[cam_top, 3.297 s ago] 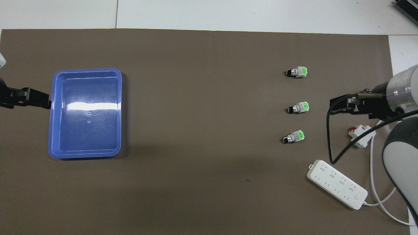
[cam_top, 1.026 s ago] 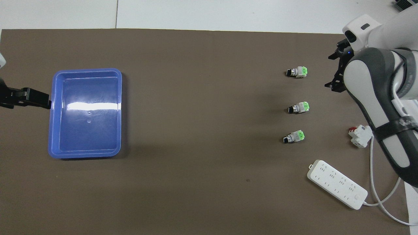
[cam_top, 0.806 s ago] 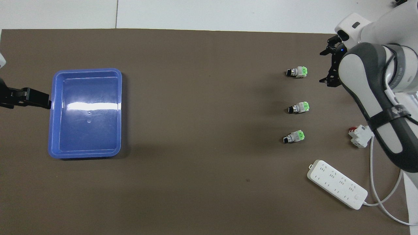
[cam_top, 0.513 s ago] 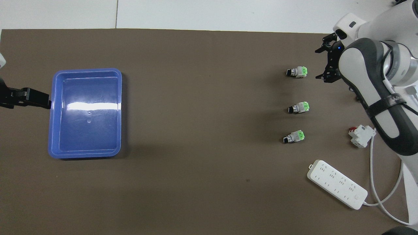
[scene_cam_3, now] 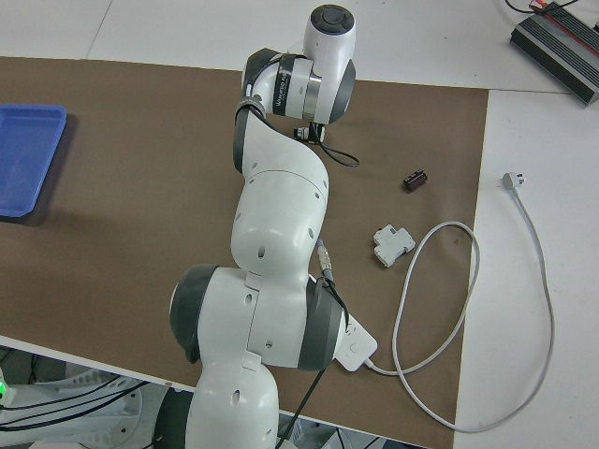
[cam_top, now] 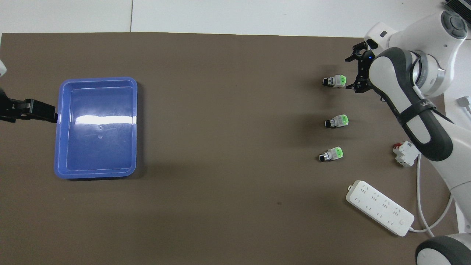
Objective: Turn and place switch with both arms
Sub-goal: 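Move the right gripper open over the farthest green-topped switch, then close the right gripper on the green-topped switch and lift it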
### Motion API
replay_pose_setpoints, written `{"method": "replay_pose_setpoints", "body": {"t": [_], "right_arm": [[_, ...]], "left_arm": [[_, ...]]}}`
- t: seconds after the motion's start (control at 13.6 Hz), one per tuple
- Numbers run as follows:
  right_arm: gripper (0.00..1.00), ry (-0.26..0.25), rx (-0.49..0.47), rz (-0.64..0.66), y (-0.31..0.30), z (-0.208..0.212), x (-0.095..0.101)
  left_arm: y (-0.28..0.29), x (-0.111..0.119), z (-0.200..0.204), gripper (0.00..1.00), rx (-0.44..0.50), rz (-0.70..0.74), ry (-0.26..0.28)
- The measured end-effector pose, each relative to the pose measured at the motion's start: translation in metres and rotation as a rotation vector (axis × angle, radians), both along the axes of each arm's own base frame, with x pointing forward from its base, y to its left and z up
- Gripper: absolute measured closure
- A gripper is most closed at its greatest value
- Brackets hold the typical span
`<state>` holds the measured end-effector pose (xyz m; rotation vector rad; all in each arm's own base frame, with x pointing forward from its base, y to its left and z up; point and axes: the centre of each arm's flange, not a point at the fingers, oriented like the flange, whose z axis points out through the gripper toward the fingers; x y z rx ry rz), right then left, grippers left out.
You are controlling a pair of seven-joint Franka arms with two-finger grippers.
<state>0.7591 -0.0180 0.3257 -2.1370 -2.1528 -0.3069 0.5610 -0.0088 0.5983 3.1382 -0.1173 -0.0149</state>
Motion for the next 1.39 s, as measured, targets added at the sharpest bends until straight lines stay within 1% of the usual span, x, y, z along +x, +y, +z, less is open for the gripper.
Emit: {"method": "replay_pose_setpoints", "body": {"t": [0.29, 0.59, 0.73, 0.81, 0.88, 0.95, 1.1, 1.17, 1.25, 1.39], "right_arm": [[0.04, -0.01, 0.013, 0.017, 0.002, -0.02, -0.003], [0.04, 0.006, 0.039, -0.002, -0.002, -0.051, -0.014], [0.05, 0.003, 0.052, -0.008, -0.003, -0.051, -0.017], [0.1, 0.002, 0.057, -0.011, -0.004, -0.049, -0.017], [0.11, 0.001, 0.065, -0.016, -0.004, -0.047, -0.018], [0.19, 0.0, 0.074, -0.022, -0.004, -0.046, -0.018], [0.46, -0.002, 0.088, -0.032, -0.004, -0.043, -0.018], [0.56, -0.003, 0.09, -0.035, -0.006, -0.042, -0.018], [0.59, -0.004, 0.094, -0.038, -0.008, -0.042, -0.018], [0.59, -0.008, 0.111, -0.042, -0.009, -0.039, -0.018]], "left_arm": [[0.0, 0.0, 0.0, 0.0, 0.0, 0.0, 0.0], [0.0, 0.0, 0.0, 0.0, 0.0, 0.0, 0.0], [0.0, 0.0, 0.0, 0.0, 0.0, 0.0, 0.0], [0.0, 0.0, 0.0, 0.0, 0.0, 0.0, 0.0], [0.0, 0.0, 0.0, 0.0, 0.0, 0.0, 0.0], [0.0, 0.0, 0.0, 0.0, 0.0, 0.0, 0.0], [0.0, 0.0, 0.0, 0.0, 0.0, 0.0, 0.0], [0.0, 0.0, 0.0, 0.0, 0.0, 0.0, 0.0], [0.0, 0.0, 0.0, 0.0, 0.0, 0.0, 0.0], [0.0, 0.0, 0.0, 0.0, 0.0, 0.0, 0.0]]}}
